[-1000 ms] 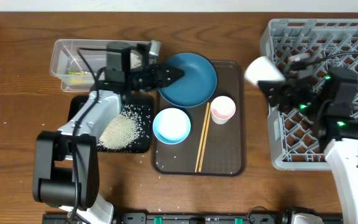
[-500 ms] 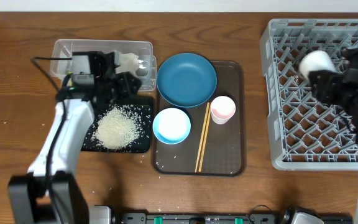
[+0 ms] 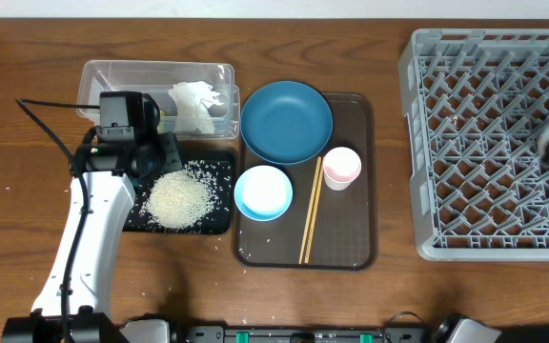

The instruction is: Sort waste into correct bins and load items into the dishwasher rack

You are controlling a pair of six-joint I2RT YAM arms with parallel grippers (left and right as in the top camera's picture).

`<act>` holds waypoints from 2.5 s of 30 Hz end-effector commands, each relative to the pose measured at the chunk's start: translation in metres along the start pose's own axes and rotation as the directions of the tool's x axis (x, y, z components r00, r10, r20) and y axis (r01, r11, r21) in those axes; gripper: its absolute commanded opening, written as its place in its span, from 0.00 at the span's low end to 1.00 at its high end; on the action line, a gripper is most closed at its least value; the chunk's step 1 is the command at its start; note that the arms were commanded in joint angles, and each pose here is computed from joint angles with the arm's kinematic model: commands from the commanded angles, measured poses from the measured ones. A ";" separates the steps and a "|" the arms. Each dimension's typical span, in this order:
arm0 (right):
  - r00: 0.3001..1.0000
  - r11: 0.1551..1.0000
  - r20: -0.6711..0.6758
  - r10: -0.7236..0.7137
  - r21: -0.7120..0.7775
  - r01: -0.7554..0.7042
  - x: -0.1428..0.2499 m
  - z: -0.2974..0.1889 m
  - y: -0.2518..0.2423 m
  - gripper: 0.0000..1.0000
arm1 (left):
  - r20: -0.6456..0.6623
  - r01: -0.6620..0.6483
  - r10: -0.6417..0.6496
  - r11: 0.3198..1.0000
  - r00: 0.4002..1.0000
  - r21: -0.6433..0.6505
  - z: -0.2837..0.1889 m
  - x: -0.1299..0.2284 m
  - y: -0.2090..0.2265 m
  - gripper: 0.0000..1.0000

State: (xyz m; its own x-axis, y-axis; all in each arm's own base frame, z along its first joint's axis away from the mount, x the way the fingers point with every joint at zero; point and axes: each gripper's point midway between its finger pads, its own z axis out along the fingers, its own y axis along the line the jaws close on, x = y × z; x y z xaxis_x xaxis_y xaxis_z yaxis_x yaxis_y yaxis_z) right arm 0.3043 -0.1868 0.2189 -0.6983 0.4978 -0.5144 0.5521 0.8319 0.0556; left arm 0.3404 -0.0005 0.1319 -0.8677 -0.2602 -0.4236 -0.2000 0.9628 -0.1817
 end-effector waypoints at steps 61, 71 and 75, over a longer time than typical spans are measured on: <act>0.976 0.890 0.007 -0.218 -0.409 0.201 -0.052 0.015 0.092 0.92 | 0.277 -0.418 0.344 0.864 0.897 0.281 -0.024 -0.008 -0.187 0.59; 0.908 0.806 0.018 -0.418 -0.455 0.380 -0.022 0.008 0.168 0.92 | 0.179 -0.425 0.386 0.802 0.905 0.419 0.030 0.051 -0.265 0.60; 0.895 0.807 0.015 -0.446 -0.425 0.410 -0.018 0.009 0.173 0.92 | 0.099 -0.375 0.377 0.786 0.921 0.492 0.048 0.078 -0.285 0.60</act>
State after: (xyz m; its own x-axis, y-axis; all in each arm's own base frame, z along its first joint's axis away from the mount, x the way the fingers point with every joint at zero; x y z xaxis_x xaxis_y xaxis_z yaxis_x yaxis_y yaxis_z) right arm 0.4160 -0.0538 0.2281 -0.8638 0.1045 -0.4929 -0.0241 0.9685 0.2477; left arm 0.3586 -0.2796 0.1140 -0.7890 0.1509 -0.5956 0.4167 0.8437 -0.3383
